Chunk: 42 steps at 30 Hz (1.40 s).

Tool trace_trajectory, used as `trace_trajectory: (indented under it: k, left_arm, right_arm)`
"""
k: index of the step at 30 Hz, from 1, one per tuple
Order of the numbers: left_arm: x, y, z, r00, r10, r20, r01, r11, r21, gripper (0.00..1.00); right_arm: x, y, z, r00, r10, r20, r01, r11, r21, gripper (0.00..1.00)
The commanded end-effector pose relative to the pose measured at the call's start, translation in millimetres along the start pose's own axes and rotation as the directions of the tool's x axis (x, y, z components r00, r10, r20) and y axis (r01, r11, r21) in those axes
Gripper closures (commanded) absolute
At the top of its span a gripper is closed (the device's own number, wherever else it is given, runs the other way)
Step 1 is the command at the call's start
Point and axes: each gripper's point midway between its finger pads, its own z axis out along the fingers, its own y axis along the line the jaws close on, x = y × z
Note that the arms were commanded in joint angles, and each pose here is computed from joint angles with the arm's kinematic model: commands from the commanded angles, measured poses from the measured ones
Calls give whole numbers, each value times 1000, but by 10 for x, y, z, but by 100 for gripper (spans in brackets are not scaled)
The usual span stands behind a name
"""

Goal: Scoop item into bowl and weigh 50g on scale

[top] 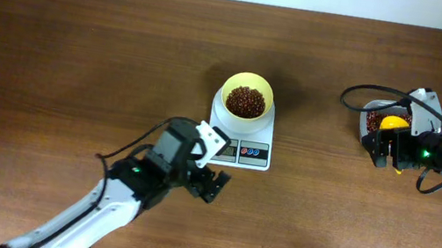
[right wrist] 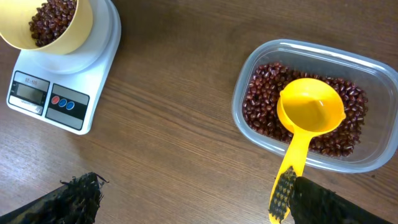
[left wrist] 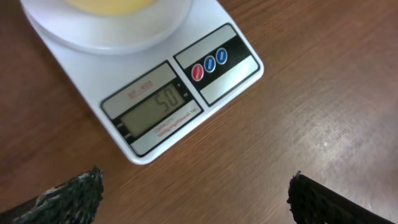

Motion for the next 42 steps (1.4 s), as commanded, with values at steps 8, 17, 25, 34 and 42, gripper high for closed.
trace_trajectory:
  k: [8, 17, 25, 34, 42]
  left_arm:
    - [253, 126, 279, 954, -297, -48, 284, 941, -187, 1]
    - [163, 113, 223, 957, -291, -14, 284, 943, -174, 1]
    - [-555, 83, -632, 959, 76, 273, -20, 979, -202, 1]
    - [-451, 718, -1529, 809, 47, 586, 174, 933, -316, 1]
    - [-33, 1025, -1788, 539, 145, 830, 325, 873, -364, 1]
  right_arm:
    - [-82, 7, -85, 999, -27, 28, 26, 1000, 15, 1]
    - [-82, 7, -85, 999, -27, 28, 26, 1000, 15, 1]
    - [-82, 7, -85, 999, -27, 28, 26, 1000, 15, 1]
    - [-81, 8, -85, 999, -27, 27, 26, 1000, 15, 1]
    - [-82, 7, -85, 999, -27, 28, 26, 1000, 15, 1]
